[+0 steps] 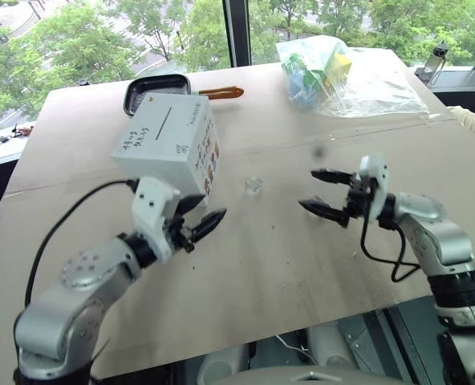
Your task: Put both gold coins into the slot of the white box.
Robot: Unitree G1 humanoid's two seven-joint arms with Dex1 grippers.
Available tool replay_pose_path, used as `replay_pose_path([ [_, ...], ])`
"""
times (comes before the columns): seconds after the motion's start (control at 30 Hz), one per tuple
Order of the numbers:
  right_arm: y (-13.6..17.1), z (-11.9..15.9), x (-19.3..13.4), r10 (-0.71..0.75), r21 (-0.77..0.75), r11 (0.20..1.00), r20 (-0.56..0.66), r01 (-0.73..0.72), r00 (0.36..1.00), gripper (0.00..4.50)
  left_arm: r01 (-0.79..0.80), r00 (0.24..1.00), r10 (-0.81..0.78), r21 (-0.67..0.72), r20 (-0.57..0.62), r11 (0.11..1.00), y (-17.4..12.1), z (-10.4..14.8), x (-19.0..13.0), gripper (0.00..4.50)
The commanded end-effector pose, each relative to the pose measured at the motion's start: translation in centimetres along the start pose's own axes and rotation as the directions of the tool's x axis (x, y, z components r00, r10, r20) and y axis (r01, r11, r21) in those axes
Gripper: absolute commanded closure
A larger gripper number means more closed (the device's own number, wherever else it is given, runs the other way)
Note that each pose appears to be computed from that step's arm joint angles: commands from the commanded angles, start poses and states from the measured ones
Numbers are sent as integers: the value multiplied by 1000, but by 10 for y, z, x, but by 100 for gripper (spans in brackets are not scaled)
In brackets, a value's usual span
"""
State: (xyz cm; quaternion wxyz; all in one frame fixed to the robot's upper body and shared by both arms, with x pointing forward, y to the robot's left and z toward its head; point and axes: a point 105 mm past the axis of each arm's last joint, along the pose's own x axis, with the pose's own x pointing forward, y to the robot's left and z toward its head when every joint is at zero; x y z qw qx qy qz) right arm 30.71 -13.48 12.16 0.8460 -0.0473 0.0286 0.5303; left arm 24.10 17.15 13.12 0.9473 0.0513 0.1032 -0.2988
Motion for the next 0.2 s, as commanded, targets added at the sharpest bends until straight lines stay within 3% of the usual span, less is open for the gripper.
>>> replay_pose_path([
  [0.03,-1,-8,-23,-1,-68,998,-21,-1,1000,0,-26,1000,26,51,0,998,3,-16,-5,158],
  [0.2,-2,-21,-38,-14,-69,998,-56,10,998,0,-41,999,42,42,-20,998,5,-39,-9,158],
])
